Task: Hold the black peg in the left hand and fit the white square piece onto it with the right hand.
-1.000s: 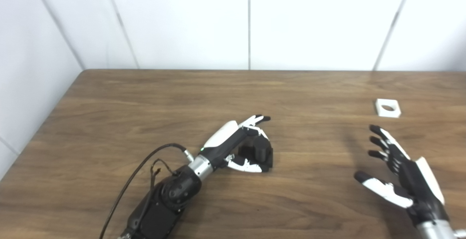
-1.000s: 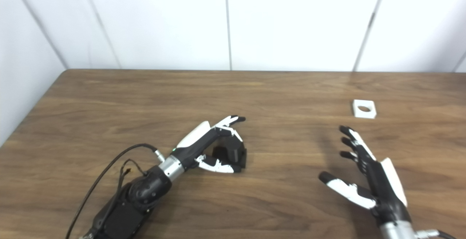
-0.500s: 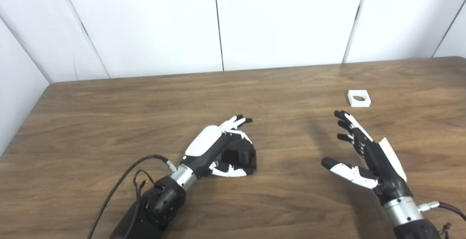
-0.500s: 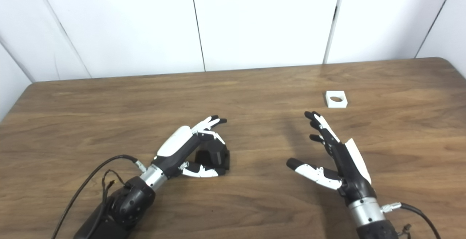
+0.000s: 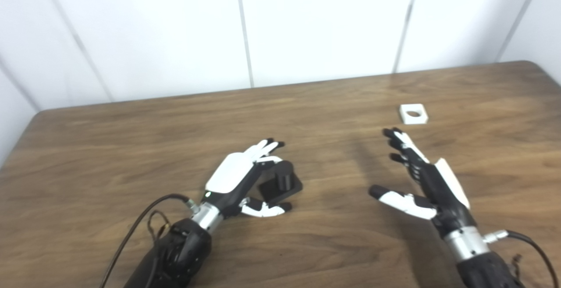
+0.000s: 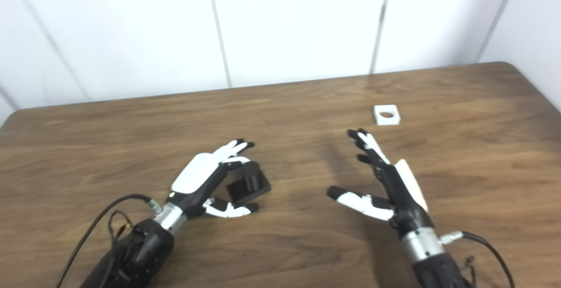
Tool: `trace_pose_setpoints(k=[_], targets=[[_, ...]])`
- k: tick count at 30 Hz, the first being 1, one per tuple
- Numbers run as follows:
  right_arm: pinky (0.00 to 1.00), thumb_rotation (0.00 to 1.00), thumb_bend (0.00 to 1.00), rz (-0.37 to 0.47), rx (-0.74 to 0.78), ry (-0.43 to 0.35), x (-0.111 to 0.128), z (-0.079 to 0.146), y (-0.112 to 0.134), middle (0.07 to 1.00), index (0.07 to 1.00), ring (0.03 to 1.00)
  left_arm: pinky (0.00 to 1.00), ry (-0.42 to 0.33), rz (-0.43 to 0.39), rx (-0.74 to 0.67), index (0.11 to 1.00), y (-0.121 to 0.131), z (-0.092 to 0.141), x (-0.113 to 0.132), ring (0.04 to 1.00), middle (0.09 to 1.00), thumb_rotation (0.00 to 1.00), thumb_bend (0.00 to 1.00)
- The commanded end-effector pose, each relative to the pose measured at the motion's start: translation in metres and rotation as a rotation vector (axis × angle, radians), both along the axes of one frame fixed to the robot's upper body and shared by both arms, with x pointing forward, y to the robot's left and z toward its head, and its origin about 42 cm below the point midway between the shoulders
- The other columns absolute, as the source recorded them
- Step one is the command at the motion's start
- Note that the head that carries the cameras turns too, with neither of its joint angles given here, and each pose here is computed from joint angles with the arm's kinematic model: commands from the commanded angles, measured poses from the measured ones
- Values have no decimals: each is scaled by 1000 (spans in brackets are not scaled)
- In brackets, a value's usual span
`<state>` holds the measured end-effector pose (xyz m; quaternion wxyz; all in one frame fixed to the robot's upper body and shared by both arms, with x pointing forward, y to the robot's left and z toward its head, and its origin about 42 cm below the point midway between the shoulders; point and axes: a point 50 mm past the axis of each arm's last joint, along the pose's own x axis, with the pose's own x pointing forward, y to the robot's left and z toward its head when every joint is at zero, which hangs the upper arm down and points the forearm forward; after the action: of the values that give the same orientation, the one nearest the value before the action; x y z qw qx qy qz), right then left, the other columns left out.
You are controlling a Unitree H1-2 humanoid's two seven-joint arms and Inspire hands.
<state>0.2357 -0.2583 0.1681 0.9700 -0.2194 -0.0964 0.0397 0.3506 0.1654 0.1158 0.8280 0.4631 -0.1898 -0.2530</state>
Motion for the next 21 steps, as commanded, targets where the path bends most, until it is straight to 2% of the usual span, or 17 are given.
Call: trace_pose_setpoints(k=[1, 4, 8, 11, 15, 21], targets=[[860, 526, 750, 4, -2, -103, 5, 19, 11, 976, 913, 938, 926, 162, 60, 206, 629, 37, -42, -16, 978, 952, 279, 961], [844, 517, 735, -11, -13, -114, 8, 20, 19, 967, 907, 924, 907, 150, 57, 197, 623, 46, -41, -16, 972, 945, 269, 957], [815, 550, 769, -43, -18, -124, 11, 23, 25, 959, 905, 905, 908, 150, 56, 205, 630, 53, -41, -16, 977, 940, 247, 946], [801, 521, 753, -57, -20, -151, 15, 28, 24, 945, 891, 897, 906, 154, 56, 202, 624, 54, -41, -15, 977, 934, 255, 944], [737, 462, 738, -93, -53, -195, 21, 38, 16, 907, 857, 855, 900, 155, 53, 200, 623, 53, -41, -13, 975, 933, 265, 943], [659, 334, 693, -158, -105, -280, 45, 66, -12, 890, 811, 816, 904, 163, 51, 195, 619, 50, -44, -11, 972, 936, 267, 945]])
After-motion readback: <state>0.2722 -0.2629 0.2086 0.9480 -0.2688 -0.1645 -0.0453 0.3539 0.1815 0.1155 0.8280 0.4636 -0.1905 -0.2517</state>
